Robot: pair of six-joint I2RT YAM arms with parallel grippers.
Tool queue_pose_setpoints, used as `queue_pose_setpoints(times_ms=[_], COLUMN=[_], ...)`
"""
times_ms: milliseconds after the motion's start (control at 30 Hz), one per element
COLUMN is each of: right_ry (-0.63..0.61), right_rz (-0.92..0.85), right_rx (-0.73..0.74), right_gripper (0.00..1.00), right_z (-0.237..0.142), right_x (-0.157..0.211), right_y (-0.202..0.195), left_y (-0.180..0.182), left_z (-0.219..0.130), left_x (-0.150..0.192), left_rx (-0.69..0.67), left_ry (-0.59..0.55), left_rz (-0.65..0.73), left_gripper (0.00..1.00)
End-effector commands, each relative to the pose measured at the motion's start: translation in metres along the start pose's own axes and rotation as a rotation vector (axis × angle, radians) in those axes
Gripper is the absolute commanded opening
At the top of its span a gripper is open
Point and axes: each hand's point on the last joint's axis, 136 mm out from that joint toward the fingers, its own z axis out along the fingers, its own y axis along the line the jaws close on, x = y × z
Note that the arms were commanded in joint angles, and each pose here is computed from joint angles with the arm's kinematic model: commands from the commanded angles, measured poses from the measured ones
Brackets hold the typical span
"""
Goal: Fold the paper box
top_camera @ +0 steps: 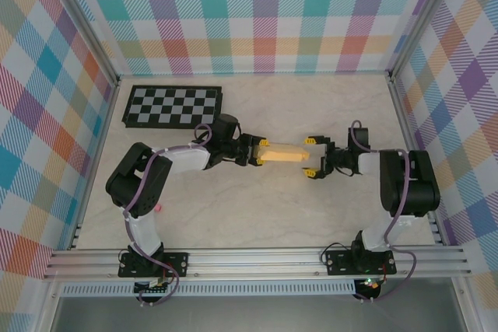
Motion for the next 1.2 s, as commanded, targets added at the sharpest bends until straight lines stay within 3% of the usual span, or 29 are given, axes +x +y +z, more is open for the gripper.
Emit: queue_pose_setpoints(times_ms=[0, 200, 400, 467, 500, 633, 733, 800, 1000, 1100, 1167], right_ry=[0.069, 0.093, 0.063, 0.044, 0.037, -0.023, -0.098, -0.153, -0.197, -0.226, -0.268], right_rz=[0.094, 0.124, 0.109, 0.095, 0.087, 0.083, 0.116, 0.12, 0.1, 0.165, 0.217], right_rx=[-0.019, -0.003, 0.014, 0.03, 0.035, 0.078, 0.158, 0.21, 0.384, 0.455, 0.459], right_gripper=[0.86, 0.8, 0.52, 0.48, 0.46, 0.42, 0.4, 0.39, 0.39, 0.36, 0.35], right_z=[0.014, 0.028, 0.023, 0.018, 0.016, 0.002, -0.014, -0.026, -0.042, -0.041, -0.04], right_x=[0.009, 0.015, 0.02, 0.025, 0.027, 0.038, 0.047, 0.051, 0.071, 0.083, 0.084], right_y=[0.003, 0.005, 0.007, 0.008, 0.009, 0.007, -0.007, -0.014, -0.04, -0.059, -0.066], left_y=[-0.005, -0.011, -0.013, -0.014, -0.014, -0.012, -0.007, -0.006, 0.004, 0.003, 0.005], left_z=[-0.004, -0.001, -0.004, -0.005, -0.005, -0.008, -0.016, -0.029, -0.093, -0.135, -0.162], left_x=[0.013, 0.019, 0.021, 0.022, 0.022, 0.018, 0.009, 0.003, -0.032, -0.043, -0.046], left_rx=[0.01, 0.029, 0.043, 0.046, 0.045, 0.044, 0.035, 0.033, 0.003, -0.027, -0.117], left_ry=[0.018, 0.031, 0.034, 0.036, 0.035, 0.026, 0.0, -0.026, -0.18, -0.29, -0.397], left_rz=[0.002, 0.01, 0.003, 0.005, 0.003, -0.001, 0.005, 0.031, 0.203, 0.377, 0.547], left_gripper=[0.25, 0.26, 0.26, 0.28, 0.31, 0.74, 0.95, 1.0, 1.0, 1.0, 1.0])
